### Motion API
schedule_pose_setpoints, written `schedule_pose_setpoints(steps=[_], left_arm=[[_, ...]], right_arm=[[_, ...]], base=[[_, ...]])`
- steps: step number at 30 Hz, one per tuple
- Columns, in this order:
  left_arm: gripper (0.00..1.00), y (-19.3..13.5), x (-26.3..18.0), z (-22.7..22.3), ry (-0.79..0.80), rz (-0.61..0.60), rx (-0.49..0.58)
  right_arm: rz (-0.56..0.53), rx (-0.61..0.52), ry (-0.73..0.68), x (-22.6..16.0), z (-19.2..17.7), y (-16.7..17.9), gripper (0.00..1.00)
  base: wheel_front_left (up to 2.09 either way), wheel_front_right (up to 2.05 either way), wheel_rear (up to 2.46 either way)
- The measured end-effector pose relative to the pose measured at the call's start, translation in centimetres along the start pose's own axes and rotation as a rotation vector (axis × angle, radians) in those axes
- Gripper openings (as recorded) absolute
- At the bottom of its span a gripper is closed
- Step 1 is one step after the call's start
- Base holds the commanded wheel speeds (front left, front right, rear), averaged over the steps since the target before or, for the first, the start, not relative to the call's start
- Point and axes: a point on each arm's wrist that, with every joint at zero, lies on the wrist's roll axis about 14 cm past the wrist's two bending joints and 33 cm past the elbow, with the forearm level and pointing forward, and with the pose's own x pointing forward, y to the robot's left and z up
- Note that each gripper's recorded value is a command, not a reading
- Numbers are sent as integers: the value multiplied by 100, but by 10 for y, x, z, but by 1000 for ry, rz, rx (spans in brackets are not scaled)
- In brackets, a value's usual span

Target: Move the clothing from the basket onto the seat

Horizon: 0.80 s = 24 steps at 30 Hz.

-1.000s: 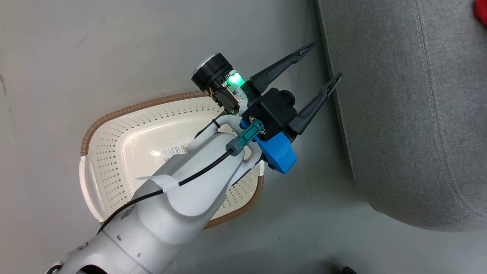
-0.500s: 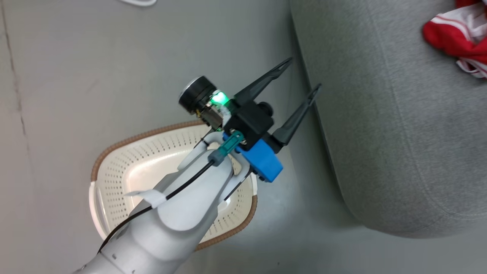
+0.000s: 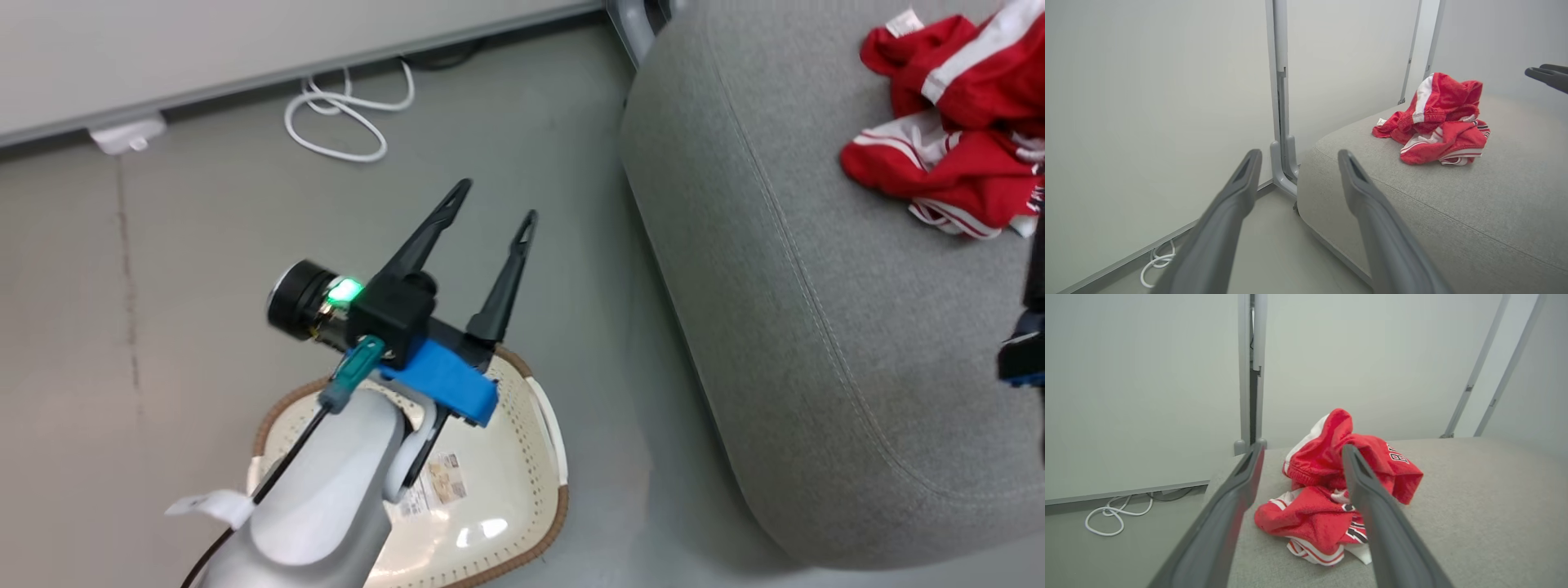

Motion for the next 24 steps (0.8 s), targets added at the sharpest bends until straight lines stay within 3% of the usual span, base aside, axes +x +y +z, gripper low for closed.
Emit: schedule_pose_setpoints(steps=[13,24], left_arm=[[100,73,-94,45,-75,358,54],[100,97,-178,61,-107,580,77]], right_arm=[[257,149,-129,-23,42,108,100],[355,216,-145,-60,52,148,100]], base=[[0,0,0],[0,0,0]])
